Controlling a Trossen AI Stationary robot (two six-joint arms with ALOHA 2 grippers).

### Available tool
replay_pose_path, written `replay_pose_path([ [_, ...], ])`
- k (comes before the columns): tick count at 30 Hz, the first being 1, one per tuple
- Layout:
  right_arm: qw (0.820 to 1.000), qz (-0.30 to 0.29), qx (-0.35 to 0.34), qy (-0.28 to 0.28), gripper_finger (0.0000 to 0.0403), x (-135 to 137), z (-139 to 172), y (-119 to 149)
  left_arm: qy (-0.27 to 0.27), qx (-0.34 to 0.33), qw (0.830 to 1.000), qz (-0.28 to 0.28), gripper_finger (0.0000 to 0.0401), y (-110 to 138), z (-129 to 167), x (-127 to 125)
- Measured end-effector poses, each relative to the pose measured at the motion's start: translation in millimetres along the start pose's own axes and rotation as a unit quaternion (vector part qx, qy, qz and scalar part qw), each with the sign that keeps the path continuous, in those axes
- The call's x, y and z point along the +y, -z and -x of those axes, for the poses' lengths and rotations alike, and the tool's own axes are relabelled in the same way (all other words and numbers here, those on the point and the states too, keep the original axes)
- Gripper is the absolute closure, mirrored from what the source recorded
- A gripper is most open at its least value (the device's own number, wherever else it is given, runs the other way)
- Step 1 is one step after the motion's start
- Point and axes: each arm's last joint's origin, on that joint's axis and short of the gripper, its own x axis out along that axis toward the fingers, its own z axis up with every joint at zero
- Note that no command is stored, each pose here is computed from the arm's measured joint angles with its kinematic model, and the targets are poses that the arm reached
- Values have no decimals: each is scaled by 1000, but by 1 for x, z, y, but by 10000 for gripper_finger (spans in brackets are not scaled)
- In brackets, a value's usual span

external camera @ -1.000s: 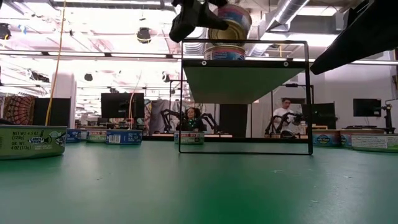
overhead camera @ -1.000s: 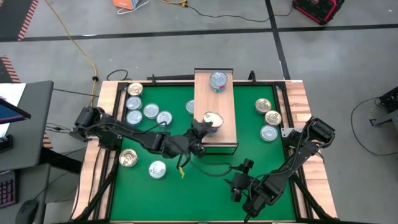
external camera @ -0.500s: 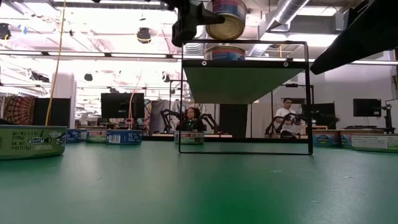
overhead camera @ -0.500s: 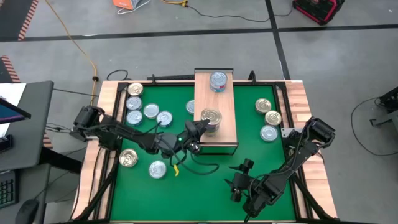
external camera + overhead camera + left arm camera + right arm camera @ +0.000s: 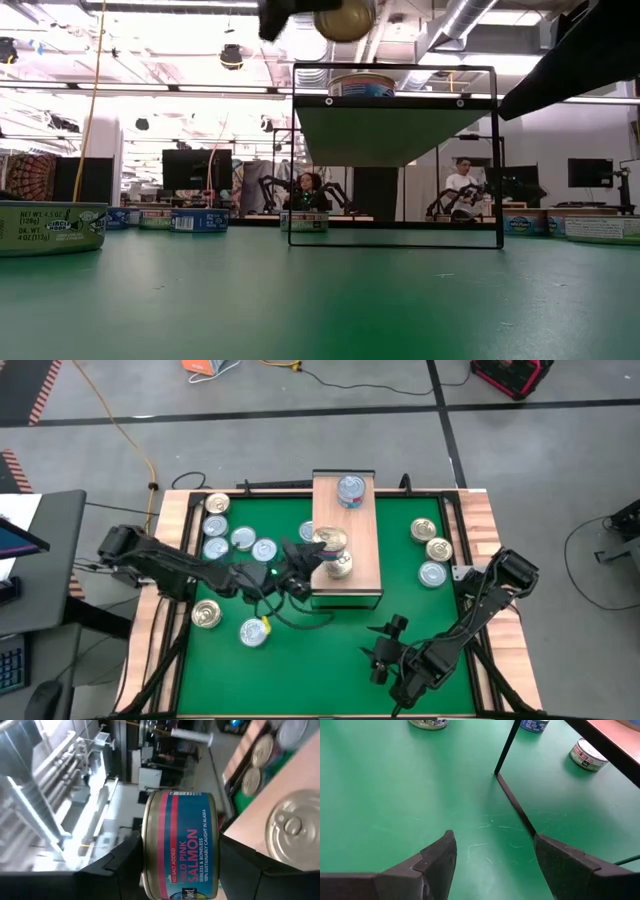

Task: Stack canned seafood by type on shelf
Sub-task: Stack the blue tuna can on top of the blue tuna can on the shelf

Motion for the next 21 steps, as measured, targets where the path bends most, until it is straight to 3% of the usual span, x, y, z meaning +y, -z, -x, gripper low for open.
replay_pose_path([
  [7,1000,-3,0,4,111,-1,-3,-2,98,-44,993,50,192,12,13,3],
  [12,1000,-15,-1,9,111,-3,-10,-6,134,-36,990,-9,193,13,3,-18],
  [21,1000,-16,0,10,111,-4,-10,-7,110,-62,986,-105,193,6,-8,-29],
])
